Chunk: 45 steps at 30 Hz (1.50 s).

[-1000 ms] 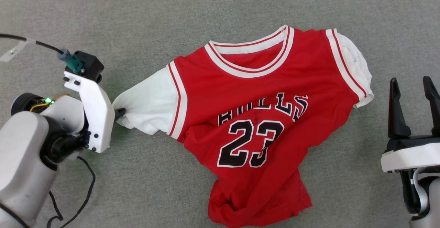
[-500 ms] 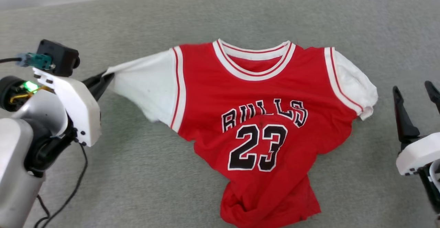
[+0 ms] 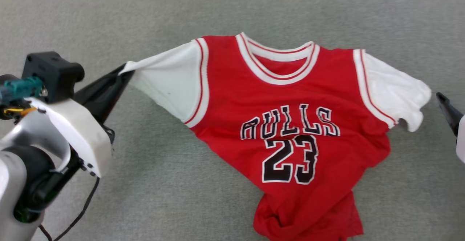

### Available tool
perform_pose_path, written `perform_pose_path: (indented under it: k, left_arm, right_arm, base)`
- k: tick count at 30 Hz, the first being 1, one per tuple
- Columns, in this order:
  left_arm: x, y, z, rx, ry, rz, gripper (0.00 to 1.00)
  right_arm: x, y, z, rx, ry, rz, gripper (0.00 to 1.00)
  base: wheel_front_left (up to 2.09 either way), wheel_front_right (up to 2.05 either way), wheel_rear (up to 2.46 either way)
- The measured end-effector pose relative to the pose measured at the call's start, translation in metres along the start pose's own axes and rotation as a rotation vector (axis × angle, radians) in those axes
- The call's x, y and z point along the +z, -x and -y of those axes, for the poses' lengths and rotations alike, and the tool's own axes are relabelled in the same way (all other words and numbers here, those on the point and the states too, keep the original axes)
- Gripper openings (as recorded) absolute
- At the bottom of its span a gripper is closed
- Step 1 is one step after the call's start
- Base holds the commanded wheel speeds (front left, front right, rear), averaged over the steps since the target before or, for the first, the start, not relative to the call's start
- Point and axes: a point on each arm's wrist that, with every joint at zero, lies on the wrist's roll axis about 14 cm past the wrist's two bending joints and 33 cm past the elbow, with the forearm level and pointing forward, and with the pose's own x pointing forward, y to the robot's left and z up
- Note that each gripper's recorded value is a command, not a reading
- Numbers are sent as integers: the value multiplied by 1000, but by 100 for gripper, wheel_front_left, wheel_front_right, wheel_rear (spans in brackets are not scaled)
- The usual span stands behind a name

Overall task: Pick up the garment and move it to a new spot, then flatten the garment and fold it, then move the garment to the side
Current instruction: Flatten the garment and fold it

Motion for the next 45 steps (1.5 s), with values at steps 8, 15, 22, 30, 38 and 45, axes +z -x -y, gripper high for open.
perform_pose_path:
  k: [8,15,22,30,38,45]
  left_arm:
    - [-3,9,18,-27,38,50,0]
    - [-8,11,17,-14,52,70,0]
    - [-18,9,18,-13,76,59,0]
    - [-10,13,15,7,85,99,0]
    - [14,36,11,63,73,191,0]
    - [61,76,-1,156,32,350,0]
  right_arm:
    - [-13,-44,-3,29,-2,-208,100]
    - [-47,-73,-25,86,48,-383,100]
    - [-60,-86,-36,138,133,-408,31]
    - [-49,-81,-30,126,155,-294,0]
    - [11,-50,-5,46,146,-63,0]
    - [83,12,17,-12,161,184,0]
  base:
    - [0,0,0]
    - [0,0,0]
    - [0,0,0]
    - [0,0,0]
    - [0,0,0]
    - [0,0,0]
